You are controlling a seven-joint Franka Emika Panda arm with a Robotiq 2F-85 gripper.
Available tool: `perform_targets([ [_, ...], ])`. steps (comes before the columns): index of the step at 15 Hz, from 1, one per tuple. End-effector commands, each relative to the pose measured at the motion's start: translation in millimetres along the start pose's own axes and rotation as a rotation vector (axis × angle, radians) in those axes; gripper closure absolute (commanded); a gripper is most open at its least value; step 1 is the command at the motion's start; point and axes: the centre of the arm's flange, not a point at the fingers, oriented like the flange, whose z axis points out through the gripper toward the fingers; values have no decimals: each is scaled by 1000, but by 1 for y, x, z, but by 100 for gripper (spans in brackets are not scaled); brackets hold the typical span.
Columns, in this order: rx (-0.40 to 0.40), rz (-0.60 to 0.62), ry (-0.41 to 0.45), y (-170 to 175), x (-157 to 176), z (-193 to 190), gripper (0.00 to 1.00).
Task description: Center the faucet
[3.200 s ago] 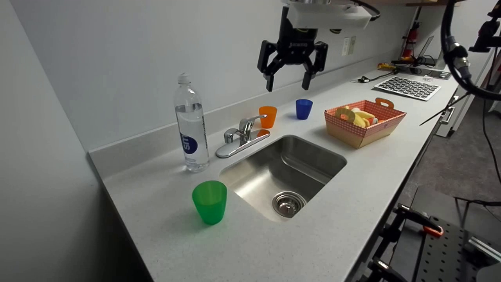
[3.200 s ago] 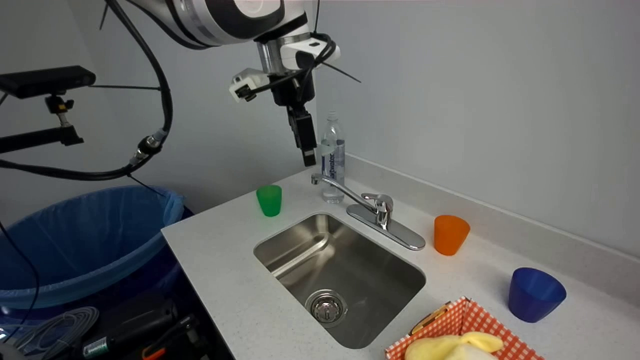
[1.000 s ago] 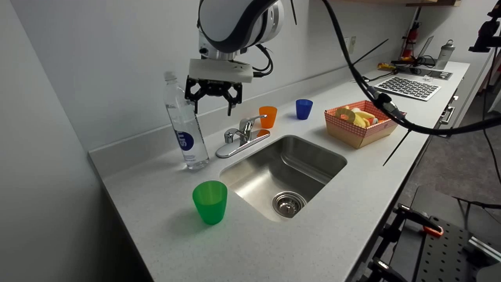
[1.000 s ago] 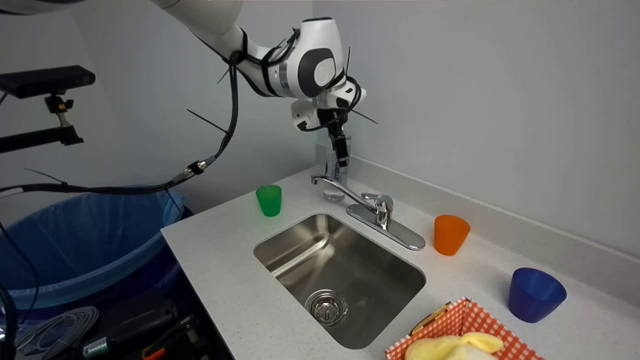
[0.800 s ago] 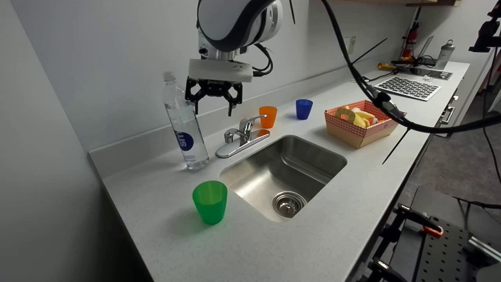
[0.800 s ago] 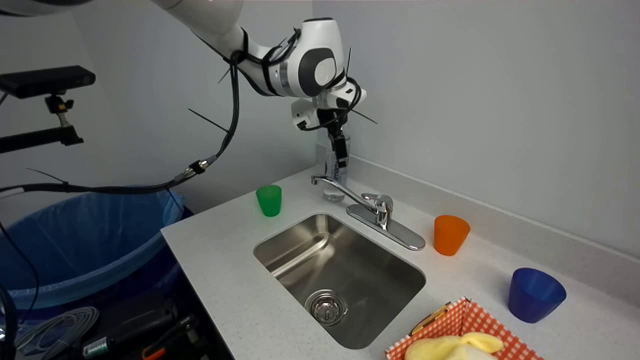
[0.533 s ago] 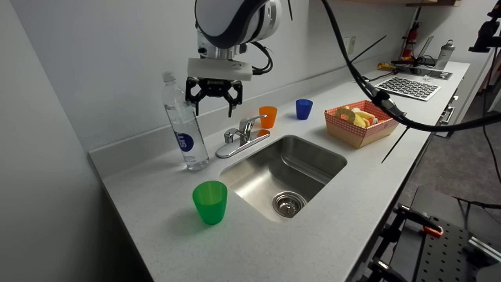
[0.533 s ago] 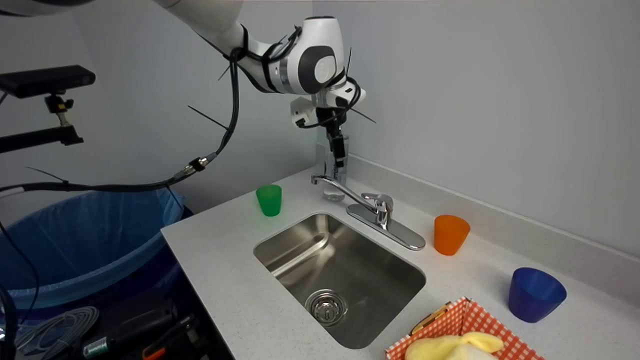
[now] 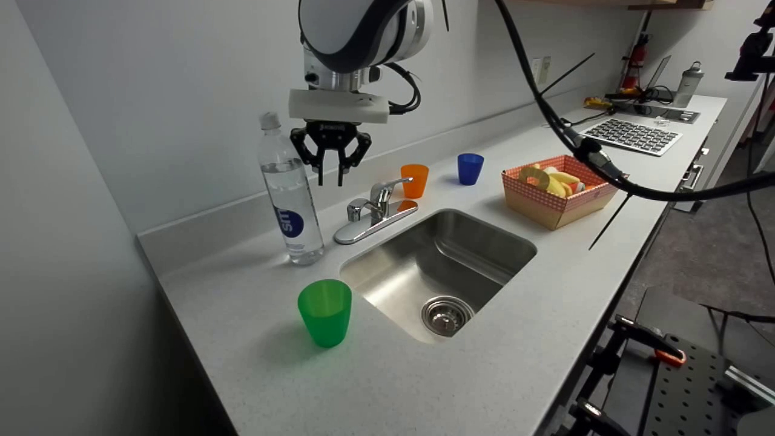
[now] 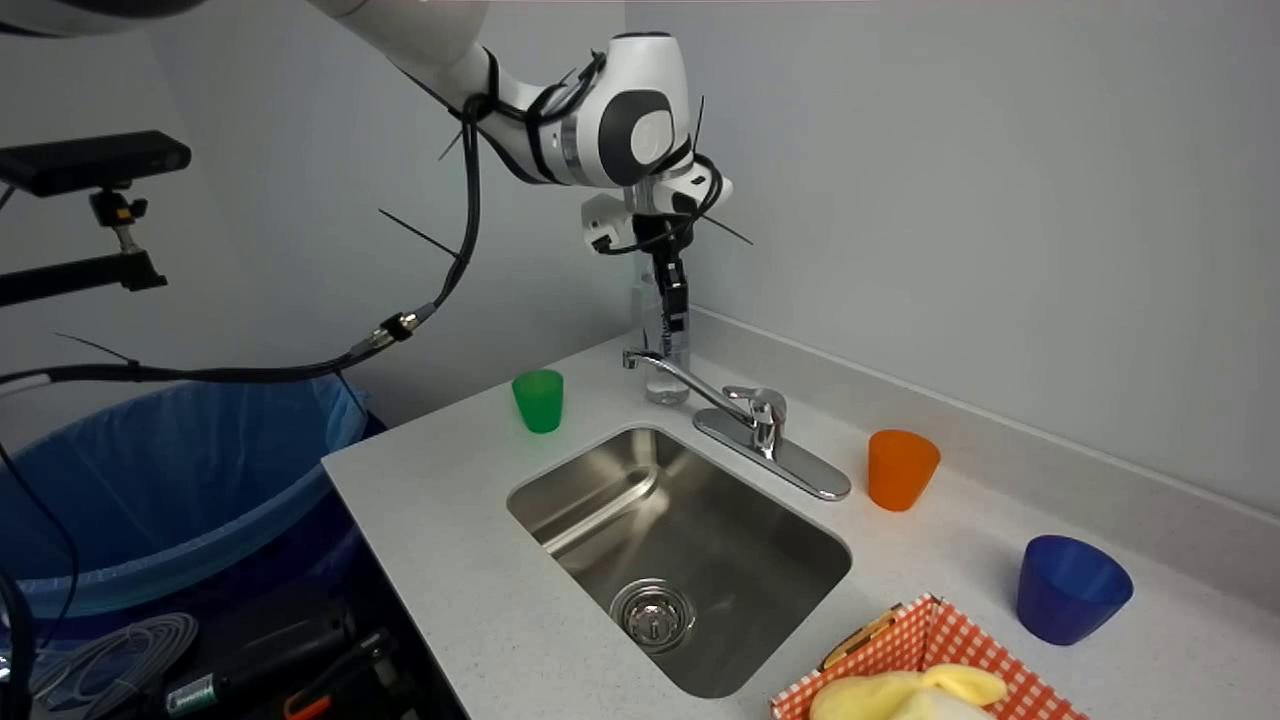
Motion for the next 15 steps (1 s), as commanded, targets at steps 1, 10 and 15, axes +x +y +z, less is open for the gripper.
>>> perform_targets([
  [1, -16, 11, -32, -9, 6, -4, 95],
  [10, -93, 39, -73, -7, 4, -8, 100],
  [15, -94, 24, -75, -7, 5, -9, 100],
])
